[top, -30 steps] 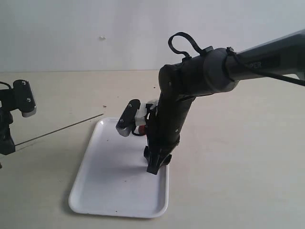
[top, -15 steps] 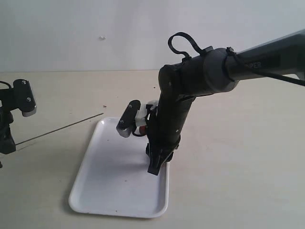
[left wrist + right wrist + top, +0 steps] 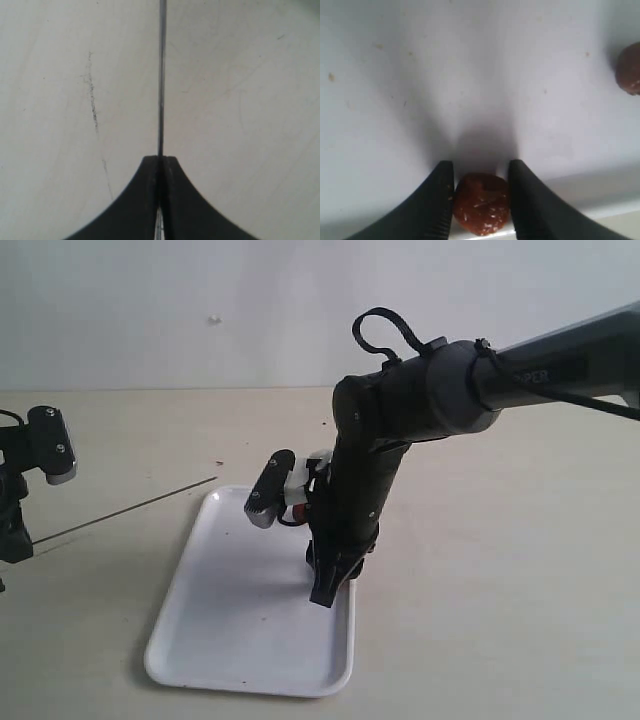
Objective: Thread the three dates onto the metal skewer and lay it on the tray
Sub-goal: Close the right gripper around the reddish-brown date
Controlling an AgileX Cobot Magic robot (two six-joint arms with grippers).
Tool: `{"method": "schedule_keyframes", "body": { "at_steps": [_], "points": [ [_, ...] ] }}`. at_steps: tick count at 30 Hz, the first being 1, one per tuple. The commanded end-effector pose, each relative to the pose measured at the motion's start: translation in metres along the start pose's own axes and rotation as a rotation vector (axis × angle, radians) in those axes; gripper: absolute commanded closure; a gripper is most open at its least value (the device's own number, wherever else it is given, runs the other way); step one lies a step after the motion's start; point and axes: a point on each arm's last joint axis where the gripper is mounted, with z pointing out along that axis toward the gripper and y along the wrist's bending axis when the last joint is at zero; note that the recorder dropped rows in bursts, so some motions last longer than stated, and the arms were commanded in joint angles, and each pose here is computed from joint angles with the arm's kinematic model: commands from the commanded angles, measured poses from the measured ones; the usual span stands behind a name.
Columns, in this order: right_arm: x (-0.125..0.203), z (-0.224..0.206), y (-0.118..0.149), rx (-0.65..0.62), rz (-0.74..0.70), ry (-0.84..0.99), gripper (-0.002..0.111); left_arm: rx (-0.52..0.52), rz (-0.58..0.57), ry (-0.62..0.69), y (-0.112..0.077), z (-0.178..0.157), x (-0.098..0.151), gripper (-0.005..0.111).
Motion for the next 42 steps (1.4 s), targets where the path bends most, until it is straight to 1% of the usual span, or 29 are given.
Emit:
{"method": "schedule_keyframes", "body": {
  "at_steps": [1,7,15,21,28,33,36,39,42],
  "points": [
    [0.001,0.002,0.001,-0.007,-0.011,0.023,0.072,-0.002,-0.012,-0.010,0.000,0.000,0.000,0.107],
    [0.001,0.001,0.001,-0.004,-0.012,0.020,0.072,-0.001,-0.015,-0.013,0.000,0.000,-0.001,0.107],
    [0.000,-0.026,0.000,0.038,-0.056,0.011,0.072,0.000,-0.016,-0.014,0.000,0.000,-0.001,0.107],
    [0.001,-0.039,0.001,0.047,-0.112,0.013,0.072,0.001,-0.018,-0.015,-0.001,0.000,-0.001,0.107],
    [0.003,-0.041,0.003,0.030,-0.118,0.030,0.071,0.002,-0.021,-0.017,-0.001,0.000,-0.001,0.107],
    [0.002,-0.040,0.005,0.021,-0.240,0.035,0.057,0.002,-0.021,-0.017,-0.001,0.000,-0.001,0.107],
    [0.000,-0.040,0.008,0.035,-0.314,0.046,0.056,0.002,-0.021,-0.017,-0.001,0.000,-0.001,0.107],
    [-0.004,-0.040,0.010,0.075,-0.376,0.060,0.056,0.002,-0.021,-0.017,-0.001,0.000,-0.001,0.107],
    [-0.008,-0.039,0.012,0.093,-0.387,0.039,0.056,0.002,-0.021,-0.017,-0.001,0.000,-0.001,0.107]
  ]
}}
